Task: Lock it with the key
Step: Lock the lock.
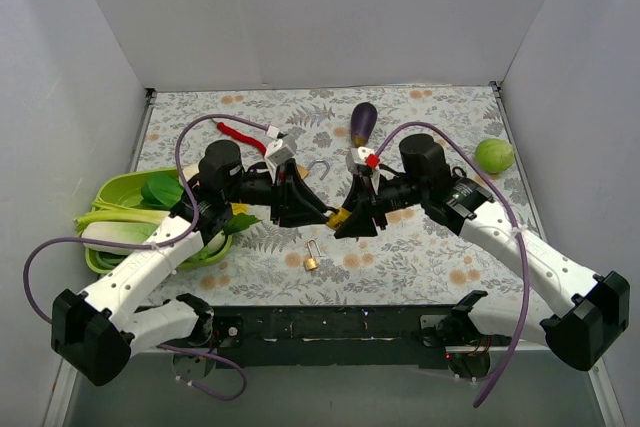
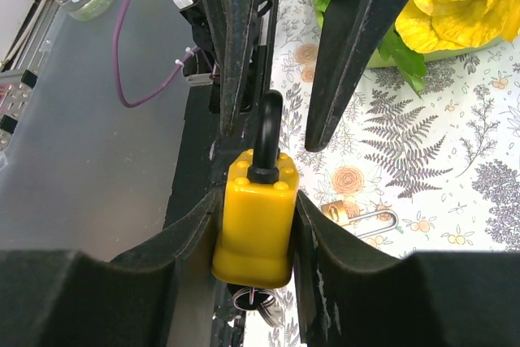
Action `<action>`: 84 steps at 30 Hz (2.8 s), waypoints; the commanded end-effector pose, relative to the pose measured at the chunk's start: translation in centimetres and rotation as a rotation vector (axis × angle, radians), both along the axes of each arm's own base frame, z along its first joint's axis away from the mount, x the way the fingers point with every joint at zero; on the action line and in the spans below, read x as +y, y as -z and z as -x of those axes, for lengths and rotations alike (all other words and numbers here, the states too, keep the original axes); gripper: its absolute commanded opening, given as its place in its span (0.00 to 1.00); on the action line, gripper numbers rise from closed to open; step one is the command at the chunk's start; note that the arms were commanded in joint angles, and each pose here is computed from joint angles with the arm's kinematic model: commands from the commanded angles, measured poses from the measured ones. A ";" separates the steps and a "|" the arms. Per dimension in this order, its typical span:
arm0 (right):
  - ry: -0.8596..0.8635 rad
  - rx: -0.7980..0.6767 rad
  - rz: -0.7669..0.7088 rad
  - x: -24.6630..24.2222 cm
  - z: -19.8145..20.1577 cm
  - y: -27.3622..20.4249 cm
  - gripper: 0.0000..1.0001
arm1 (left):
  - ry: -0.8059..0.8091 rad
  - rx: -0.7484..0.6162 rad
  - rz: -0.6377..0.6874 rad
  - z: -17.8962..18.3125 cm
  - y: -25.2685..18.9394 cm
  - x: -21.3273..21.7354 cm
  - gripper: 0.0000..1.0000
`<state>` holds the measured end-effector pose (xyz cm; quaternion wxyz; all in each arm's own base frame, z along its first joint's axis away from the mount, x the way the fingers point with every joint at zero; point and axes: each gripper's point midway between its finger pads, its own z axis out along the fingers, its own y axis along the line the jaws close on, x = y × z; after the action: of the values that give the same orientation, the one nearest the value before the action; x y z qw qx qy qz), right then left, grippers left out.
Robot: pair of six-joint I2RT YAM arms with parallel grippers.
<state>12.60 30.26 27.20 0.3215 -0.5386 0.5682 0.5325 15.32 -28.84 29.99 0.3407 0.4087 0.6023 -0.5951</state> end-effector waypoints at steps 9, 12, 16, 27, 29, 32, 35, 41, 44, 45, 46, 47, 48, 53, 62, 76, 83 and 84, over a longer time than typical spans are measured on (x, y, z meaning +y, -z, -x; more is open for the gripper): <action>-0.048 -0.049 -0.076 0.7 0.2 -2.0 0.01 | -0.017 0.019 0.037 -0.4 -0.7 -0.6 0.30; -0.048 -0.051 -0.084 0.8 0.2 -2.3 0.01 | -0.003 0.018 0.033 -0.3 -0.5 -0.8 0.14; -0.045 -0.046 -0.079 0.8 0.1 -2.2 0.01 | -0.004 0.053 0.026 -0.3 -0.3 -1.0 0.00; 0.109 0.057 0.038 -1.5 -2.4 -0.4 0.74 | -0.068 0.143 0.052 -2.3 -1.1 -0.2 0.00; 0.107 0.089 0.051 -2.0 -2.5 0.2 0.69 | -0.078 0.146 0.063 -3.0 -1.5 0.0 0.00; 0.115 0.128 0.054 -2.8 -3.0 0.6 0.57 | -0.078 0.158 0.070 -3.5 -1.8 -0.1 0.00; 0.126 0.134 0.048 -3.2 -3.5 0.6 0.49 | -0.067 0.160 0.070 -3.5 -1.8 -0.1 0.00; 0.100 0.168 0.020 -2.8 -3.7 0.2 0.42 | -0.054 0.162 0.072 -3.5 -1.7 -0.2 0.00; 0.081 0.197 0.017 -2.7 -3.4 0.3 0.41 | -0.058 0.165 0.077 -3.6 -1.7 -0.2 0.00; 0.077 0.207 0.020 -2.7 -3.3 0.5 0.39 | -0.059 0.164 0.079 -3.6 -1.7 -0.2 0.00; 0.075 0.212 0.021 -2.7 -3.3 0.5 0.39 | -0.061 0.165 0.080 -3.7 -1.7 -0.2 0.00; 0.075 0.213 0.019 -2.7 -3.3 0.6 0.38 | -0.061 0.165 0.080 -3.7 -1.7 -0.3 0.00; 0.079 0.229 0.021 -2.7 -3.3 0.6 0.34 | -0.062 0.163 0.081 -3.8 -1.7 -0.3 0.00; 0.066 0.290 0.002 -2.8 -3.5 0.2 0.21 | -0.063 0.170 0.077 -3.9 -1.4 -0.3 0.00; 0.082 0.320 0.037 -3.7 -3.2 1.4 0.01 | -0.127 0.181 0.088 -6.2 -1.9 0.4 0.00; 0.354 0.557 0.134 -9.5 -8.3 7.8 0.01 | -0.198 0.143 0.102 -13.2 -3.3 -0.5 0.00; 0.708 0.590 0.239 -13.9 -15.8 12.8 0.01 | -0.195 0.306 -0.126 -16.0 5.3 -4.3 0.00; 0.728 0.587 0.254 -14.1 -16.5 13.5 0.01 | -0.202 0.325 -0.155 -16.1 6.3 -5.0 0.00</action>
<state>25.88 17.42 15.48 0.2151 -0.1895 0.8181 0.4985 31.30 -31.94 27.29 0.3018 0.2647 0.6902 -0.6021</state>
